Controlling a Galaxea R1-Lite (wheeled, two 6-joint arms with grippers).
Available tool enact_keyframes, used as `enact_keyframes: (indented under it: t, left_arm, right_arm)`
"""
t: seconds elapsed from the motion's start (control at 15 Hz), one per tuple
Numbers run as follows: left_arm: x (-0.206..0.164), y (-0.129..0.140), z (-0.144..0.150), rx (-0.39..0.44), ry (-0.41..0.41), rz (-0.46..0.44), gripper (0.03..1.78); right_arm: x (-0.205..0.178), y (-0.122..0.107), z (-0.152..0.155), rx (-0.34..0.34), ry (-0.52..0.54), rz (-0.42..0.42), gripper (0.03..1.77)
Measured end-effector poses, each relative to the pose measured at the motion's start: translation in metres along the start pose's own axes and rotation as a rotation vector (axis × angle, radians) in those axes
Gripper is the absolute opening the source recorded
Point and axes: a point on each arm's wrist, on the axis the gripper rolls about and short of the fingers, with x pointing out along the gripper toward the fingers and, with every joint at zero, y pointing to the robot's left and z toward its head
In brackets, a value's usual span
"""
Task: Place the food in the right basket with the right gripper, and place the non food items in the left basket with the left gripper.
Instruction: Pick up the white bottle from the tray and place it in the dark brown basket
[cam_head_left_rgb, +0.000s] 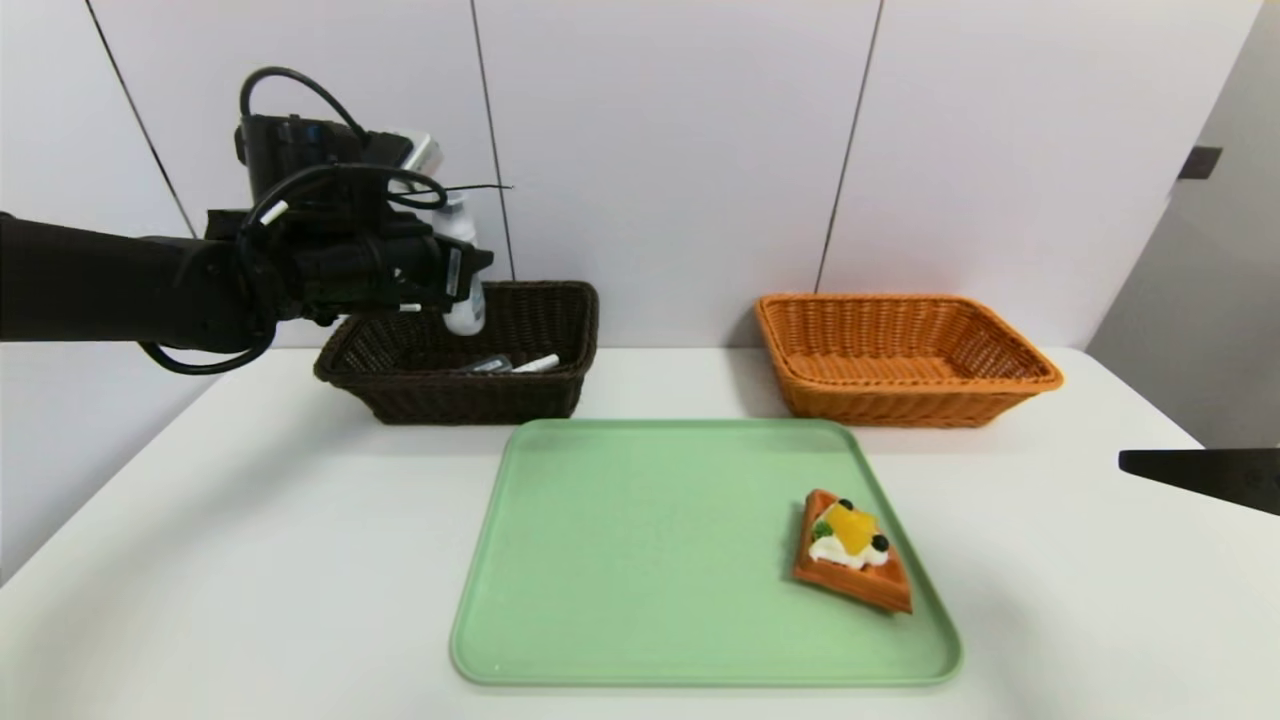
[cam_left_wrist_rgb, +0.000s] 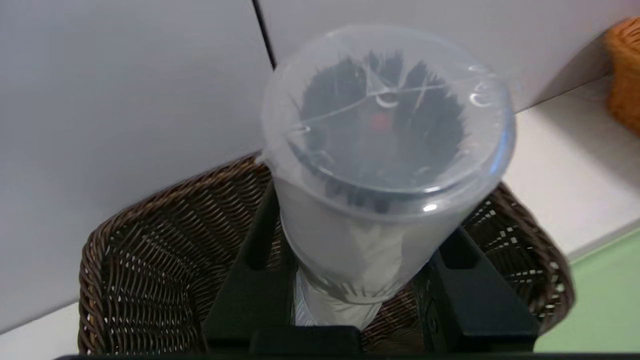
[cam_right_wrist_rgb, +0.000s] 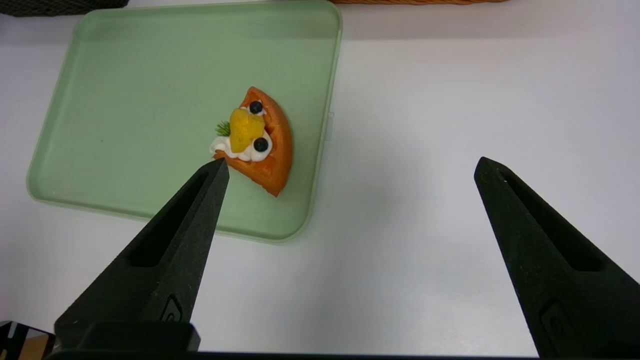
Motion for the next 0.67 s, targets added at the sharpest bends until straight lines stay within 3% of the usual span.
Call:
enact_keyframes:
  t: [0.47, 0.67]
  left_arm:
    - [0.046, 0.013, -0.046, -0.028, 0.109, 0.013, 0.64]
    - [0.053, 0.013, -0.054, -0.033, 0.127, 0.010, 0.94]
  right_arm:
    - [-0.001, 0.000, -0.003, 0.002, 0.003, -0.005, 1.70]
    - [-0.003, -0.001, -0.004, 0.003, -0.002, -0.010, 1.70]
